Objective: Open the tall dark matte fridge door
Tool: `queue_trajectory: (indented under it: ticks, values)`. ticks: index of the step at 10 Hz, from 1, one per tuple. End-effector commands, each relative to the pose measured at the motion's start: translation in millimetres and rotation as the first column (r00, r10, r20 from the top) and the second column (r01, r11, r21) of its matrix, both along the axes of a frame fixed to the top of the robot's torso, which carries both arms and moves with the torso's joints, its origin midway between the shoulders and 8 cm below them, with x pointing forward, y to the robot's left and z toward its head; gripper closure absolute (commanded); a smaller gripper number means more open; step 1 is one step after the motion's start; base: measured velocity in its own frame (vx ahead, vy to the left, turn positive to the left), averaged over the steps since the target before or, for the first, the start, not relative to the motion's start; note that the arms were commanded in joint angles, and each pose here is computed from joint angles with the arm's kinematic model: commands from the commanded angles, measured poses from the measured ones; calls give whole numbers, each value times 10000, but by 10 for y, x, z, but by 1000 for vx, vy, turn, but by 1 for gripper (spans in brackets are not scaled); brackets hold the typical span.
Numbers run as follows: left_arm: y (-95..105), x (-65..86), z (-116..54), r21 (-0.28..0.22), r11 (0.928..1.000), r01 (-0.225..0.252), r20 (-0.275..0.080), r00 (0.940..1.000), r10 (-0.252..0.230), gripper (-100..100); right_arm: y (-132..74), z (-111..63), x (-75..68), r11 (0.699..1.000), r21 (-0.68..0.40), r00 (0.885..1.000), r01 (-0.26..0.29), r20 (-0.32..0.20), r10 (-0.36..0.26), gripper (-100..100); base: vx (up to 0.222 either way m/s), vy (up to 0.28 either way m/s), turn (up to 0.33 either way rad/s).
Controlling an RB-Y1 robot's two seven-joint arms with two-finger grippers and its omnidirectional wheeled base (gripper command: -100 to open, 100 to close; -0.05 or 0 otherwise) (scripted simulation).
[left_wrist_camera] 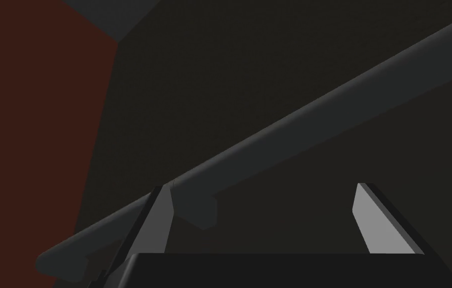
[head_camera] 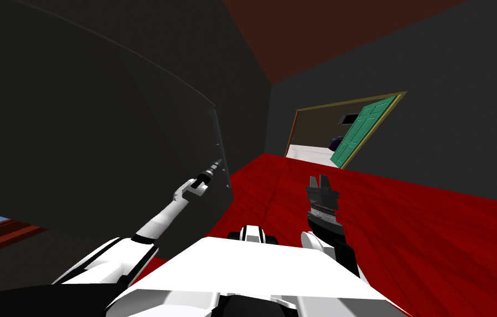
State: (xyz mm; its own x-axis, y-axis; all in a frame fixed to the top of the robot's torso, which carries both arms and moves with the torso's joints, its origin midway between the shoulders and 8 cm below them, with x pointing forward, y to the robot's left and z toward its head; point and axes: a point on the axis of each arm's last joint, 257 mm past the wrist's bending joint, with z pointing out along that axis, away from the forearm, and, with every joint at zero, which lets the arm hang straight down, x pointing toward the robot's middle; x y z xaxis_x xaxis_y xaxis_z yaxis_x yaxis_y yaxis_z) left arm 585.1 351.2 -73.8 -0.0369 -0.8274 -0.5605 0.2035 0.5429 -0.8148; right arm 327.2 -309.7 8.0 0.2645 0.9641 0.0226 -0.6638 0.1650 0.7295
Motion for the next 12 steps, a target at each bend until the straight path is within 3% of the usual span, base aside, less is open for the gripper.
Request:
queue_trajectory:
  ticks: [1, 2, 4, 5, 6, 7, 8, 9, 10, 12]
  values:
    - [398, 221, 119, 665, 9950, -744, -357, 9964, 769, -100, 0, 0, 0, 10000, 0, 10000, 0, 0, 0, 0, -37, -79, -246]
    - [469, 227, 53, 671, 9939, -872, -487, 9947, 906, -100, 1, 0, 0, 10000, 1, 10000, -1, 1, 1, 0, -28, -68, -82]
    - [839, 364, 243, 1192, 9802, -1580, -642, 9840, 1664, -100, 0, 0, 0, 10000, 1, 10000, 0, 0, 0, 0, -20, -77, -141]
    - [936, 361, 194, 1252, 9769, -1733, -753, 9801, 1835, -100, 0, 0, 0, 10000, 1, 10000, -1, 0, 1, 0, -20, -60, -90]
    - [1175, 404, 288, 1506, 9644, -2174, -833, 9693, 2315, -100, 0, 0, 0, 10000, 0, 10000, 0, 0, 0, 0, -19, -51, -140]
    - [1175, 404, 288, 1506, 9644, -2174, -833, 9693, 2315, -100, 0, 0, 0, 10000, 0, 10000, 0, 0, 0, 0, -14, -40, -69]
    - [1406, 432, 397, 1730, 9499, -2603, -874, 9566, 2781, -100, 0, 0, 0, 10000, -1, 10000, 1, -1, -1, 0, -17, -55, -113]
    - [1411, 432, 393, 1730, 9497, -2611, -881, 9563, 2789, -100, 0, 0, 0, 10000, 0, 10000, 0, 0, 0, 0, -14, -41, -78]
    - [1586, 450, 544, 1918, 9360, -2952, -830, 9454, 3152, -100, 0, 0, 0, 10000, -1, 10000, 1, 0, -1, 0, -16, -48, -119]
    - [2054, 428, 749, 2217, 8974, -3815, -878, 9088, 4080, -100, 0, 0, 0, 10000, 0, 10000, 0, 0, 0, 0, -22, -69, -172]
